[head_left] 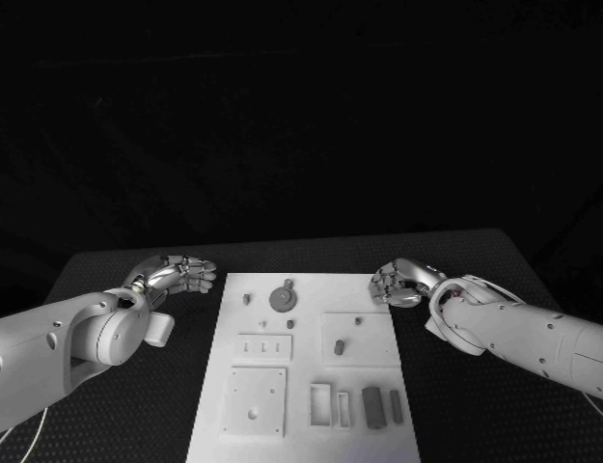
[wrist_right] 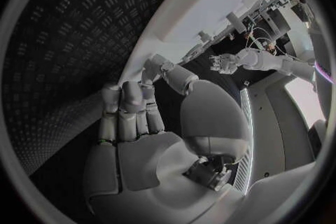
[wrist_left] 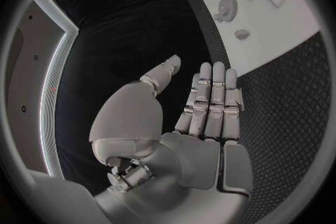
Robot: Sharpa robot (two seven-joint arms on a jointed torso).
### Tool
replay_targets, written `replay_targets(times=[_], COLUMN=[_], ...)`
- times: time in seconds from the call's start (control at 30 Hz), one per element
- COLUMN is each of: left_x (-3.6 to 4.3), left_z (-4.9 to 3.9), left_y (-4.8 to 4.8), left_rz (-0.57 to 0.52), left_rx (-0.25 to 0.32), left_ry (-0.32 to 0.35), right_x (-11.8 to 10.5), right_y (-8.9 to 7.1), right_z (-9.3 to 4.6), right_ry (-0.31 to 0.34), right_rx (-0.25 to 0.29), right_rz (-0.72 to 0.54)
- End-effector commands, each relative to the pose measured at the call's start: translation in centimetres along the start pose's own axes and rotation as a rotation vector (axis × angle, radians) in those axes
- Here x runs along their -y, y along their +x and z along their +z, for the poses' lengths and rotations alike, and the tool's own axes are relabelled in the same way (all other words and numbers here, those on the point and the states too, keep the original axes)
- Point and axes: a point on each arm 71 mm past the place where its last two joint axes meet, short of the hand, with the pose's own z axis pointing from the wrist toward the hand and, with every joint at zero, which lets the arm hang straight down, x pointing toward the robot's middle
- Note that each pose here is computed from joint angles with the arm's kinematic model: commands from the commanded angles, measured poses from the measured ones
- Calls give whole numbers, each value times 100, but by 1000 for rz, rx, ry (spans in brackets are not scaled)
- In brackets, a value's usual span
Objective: Assemble the parts on the task board
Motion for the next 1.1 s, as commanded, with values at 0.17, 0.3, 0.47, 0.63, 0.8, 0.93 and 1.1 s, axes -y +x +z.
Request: replay_targets(times=[0.17,0.3,0.47,0.63,0.8,0.93,1.1], left_x=[9,11,43,124,215,244,255], left_z=[2,-7,6,29,62,93,128], left_y=[48,106,192,384,626,820,984], left_rz=[-9,11,45,78,119,160,192], left_rx=[-44,-86,-141,-196,-234,-258,-265], left_ry=[3,-7,-35,-76,-82,-92,-104], right_x=[-35,-130,-353,-681,-995,-1284,-1535], right_y=[-9,-79,-228,-260,-211,-119,-19], right_z=[-23,-3,98,192,245,269,284], right_ry=[5,-11,-42,-67,-96,-142,-183], right_rx=[39,49,65,49,39,18,8], right_rz=[-13,-26,-52,-103,-109,-117,-130])
